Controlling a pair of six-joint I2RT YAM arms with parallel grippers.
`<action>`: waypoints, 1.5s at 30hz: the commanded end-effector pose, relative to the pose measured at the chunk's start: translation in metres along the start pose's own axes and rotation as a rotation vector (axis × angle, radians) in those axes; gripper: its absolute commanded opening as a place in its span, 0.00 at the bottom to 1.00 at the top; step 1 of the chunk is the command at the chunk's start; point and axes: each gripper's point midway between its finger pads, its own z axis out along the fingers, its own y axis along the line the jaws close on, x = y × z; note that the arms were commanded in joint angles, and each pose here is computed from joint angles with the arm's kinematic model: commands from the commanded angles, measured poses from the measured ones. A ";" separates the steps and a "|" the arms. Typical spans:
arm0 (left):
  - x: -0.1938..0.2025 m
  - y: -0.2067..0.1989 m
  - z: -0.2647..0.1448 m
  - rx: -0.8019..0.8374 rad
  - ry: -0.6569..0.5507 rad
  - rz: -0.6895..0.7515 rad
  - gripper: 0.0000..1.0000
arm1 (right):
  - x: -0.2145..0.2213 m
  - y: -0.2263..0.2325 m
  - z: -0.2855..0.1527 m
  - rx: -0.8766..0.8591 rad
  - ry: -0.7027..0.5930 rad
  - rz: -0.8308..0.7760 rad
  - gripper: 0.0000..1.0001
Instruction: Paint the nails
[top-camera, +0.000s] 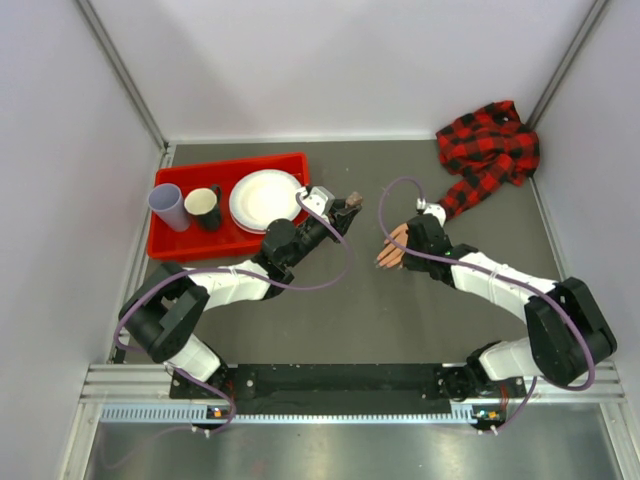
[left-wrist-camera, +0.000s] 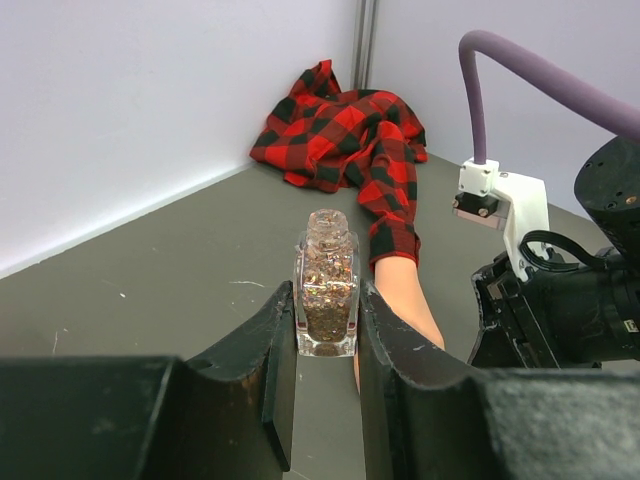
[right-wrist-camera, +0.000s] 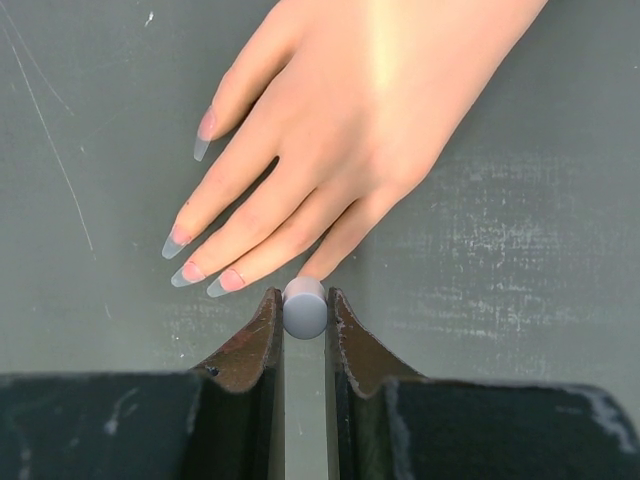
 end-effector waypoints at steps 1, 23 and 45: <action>-0.026 -0.002 0.002 0.018 -0.093 -0.001 0.00 | -0.025 0.018 -0.003 -0.048 -0.052 -0.001 0.00; -0.026 -0.003 0.003 0.022 -0.091 -0.005 0.00 | -0.021 0.022 -0.001 -0.062 -0.029 -0.016 0.00; -0.025 -0.003 0.003 0.024 -0.088 -0.005 0.00 | -0.019 0.025 0.000 -0.084 -0.021 -0.029 0.00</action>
